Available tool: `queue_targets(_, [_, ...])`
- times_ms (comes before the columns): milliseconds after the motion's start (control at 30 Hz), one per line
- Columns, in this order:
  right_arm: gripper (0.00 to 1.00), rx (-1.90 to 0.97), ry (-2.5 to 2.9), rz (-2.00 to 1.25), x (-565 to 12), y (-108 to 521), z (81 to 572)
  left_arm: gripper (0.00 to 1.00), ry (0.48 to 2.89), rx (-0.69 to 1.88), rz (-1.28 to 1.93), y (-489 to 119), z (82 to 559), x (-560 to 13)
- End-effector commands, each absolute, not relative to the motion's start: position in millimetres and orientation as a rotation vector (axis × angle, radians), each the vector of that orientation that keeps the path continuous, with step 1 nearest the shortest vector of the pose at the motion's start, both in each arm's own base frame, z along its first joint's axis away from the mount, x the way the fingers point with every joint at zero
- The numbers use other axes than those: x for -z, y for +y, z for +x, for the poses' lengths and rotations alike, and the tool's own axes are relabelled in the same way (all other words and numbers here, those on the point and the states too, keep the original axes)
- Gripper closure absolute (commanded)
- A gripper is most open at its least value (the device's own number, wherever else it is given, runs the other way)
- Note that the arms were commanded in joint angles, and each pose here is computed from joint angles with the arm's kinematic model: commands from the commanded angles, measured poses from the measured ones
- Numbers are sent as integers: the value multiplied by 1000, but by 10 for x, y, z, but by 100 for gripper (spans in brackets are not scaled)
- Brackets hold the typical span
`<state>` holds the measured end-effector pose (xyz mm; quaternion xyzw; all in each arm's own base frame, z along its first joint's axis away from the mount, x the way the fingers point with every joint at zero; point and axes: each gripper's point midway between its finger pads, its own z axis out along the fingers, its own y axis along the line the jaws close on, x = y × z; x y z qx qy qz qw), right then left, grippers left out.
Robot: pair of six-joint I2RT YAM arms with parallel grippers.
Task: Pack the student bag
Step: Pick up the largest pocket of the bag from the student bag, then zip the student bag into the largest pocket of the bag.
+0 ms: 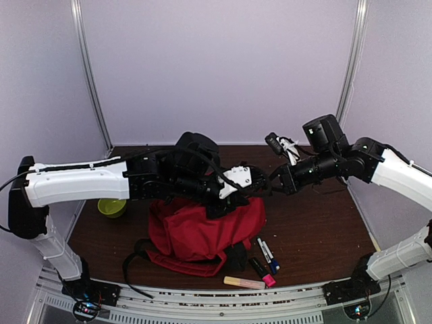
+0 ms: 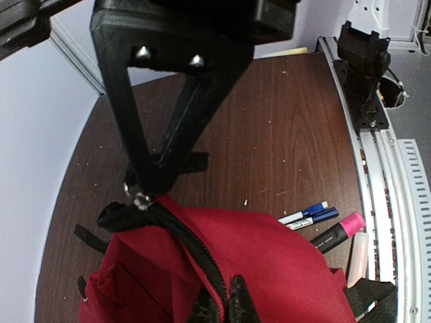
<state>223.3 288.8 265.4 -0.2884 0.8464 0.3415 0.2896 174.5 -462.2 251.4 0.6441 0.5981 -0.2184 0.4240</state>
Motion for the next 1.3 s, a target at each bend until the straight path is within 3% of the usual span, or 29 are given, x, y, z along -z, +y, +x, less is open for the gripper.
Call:
queue_targets(0, [100,-880,2124,-708,-3049,2769,2422,100,1544,474,1580,-4399,1788,-2534])
queue_targets(367, [100,-618,2274,-417,-2581,2117,3296,100,1367,574,1629,-3895,1332,-2872])
queue_targets(567, [100,-575,2283,-439,-2553,2083,3454,100,1334,528,1644,-3632,1261,-2936])
queue_targets(800, [100,-494,2424,-335,-2052,1873,3762,100,1176,493,1511,-3270,1183,-3439])
queue_targets(1033, [100,-578,2402,-380,-2144,1996,3714,100,1213,445,1494,-3138,1224,-3338])
queue_targets(1267, [100,-722,2350,-648,-2318,2515,3093,100,1341,330,1562,-3291,1445,-2903])
